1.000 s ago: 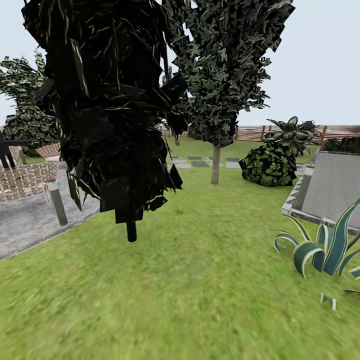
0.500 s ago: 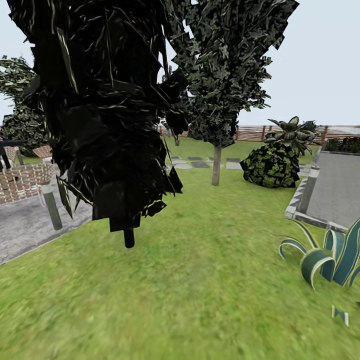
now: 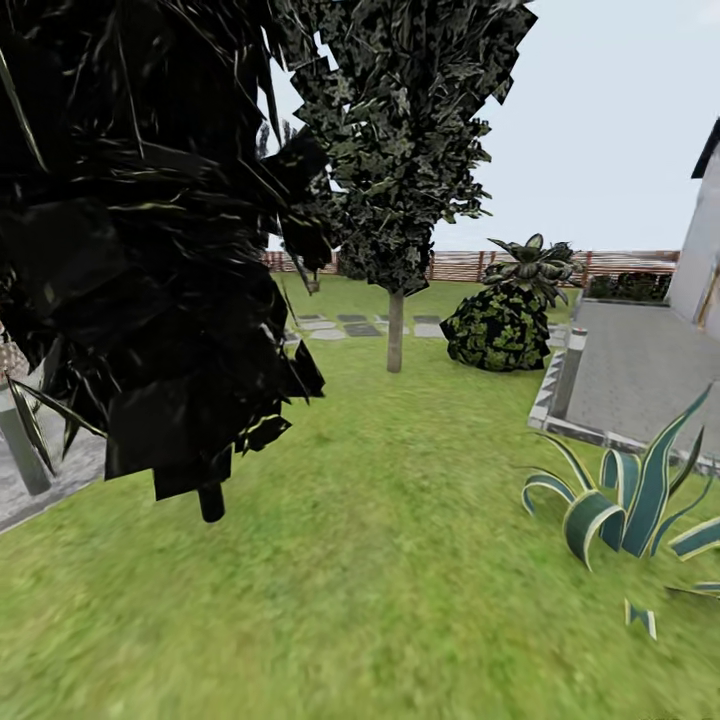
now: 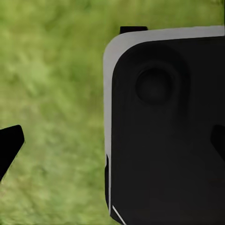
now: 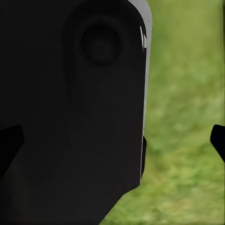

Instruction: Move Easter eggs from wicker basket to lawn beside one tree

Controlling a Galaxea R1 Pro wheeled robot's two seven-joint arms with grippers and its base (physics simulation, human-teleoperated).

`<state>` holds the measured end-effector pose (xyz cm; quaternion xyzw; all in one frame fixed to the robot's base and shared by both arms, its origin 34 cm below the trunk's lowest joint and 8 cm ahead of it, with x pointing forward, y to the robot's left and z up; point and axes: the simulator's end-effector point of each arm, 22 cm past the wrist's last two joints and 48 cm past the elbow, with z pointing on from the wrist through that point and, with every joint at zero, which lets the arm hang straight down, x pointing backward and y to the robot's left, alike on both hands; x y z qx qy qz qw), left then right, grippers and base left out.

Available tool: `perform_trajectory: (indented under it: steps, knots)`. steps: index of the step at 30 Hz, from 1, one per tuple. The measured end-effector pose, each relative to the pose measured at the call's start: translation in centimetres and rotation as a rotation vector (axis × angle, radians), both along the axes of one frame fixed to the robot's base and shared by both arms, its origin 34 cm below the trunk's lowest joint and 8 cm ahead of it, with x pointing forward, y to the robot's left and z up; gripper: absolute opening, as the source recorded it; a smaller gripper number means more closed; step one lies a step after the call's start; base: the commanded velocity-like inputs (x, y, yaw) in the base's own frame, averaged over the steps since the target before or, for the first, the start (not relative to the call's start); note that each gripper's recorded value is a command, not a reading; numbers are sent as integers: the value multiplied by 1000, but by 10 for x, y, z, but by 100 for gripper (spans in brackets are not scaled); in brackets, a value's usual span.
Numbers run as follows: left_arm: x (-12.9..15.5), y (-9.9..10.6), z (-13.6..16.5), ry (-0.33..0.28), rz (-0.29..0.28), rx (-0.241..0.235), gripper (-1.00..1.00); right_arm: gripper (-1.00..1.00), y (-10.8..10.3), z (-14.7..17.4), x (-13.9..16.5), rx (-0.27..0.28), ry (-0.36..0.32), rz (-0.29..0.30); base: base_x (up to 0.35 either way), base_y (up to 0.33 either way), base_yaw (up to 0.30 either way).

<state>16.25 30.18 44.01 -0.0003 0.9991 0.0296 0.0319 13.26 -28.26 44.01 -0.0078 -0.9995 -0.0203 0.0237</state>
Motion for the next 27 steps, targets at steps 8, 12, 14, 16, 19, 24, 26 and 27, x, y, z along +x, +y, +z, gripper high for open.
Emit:
perform_trajectory:
  steps: [8,12,14,16,19,24,26,27]
  knots:
    - [0,0,0,0,0,0,100,100,-1,0,0,-1,1,-1,283,0,-164]
    - [0,0,0,1,0,0,100,100,-1,0,0,-1,1,-1,283,0,-11]
    - [0,0,0,1,0,0,100,100,-1,0,0,-1,0,-1,283,0,-2]
    - [0,0,0,1,0,0,100,100,-1,0,0,-1,0,-1,283,0,-1]
    - [0,0,0,0,0,0,100,100,-1,0,0,0,0,0,283,0,-4]
    - [0,0,0,0,0,0,100,100,1,0,0,2,0,1,283,0,-149]
    - [0,0,0,0,0,0,100,100,1,0,0,3,-1,1,283,0,-262]
    - [0,0,0,0,0,0,100,100,1,0,0,3,-1,1,283,0,-278]
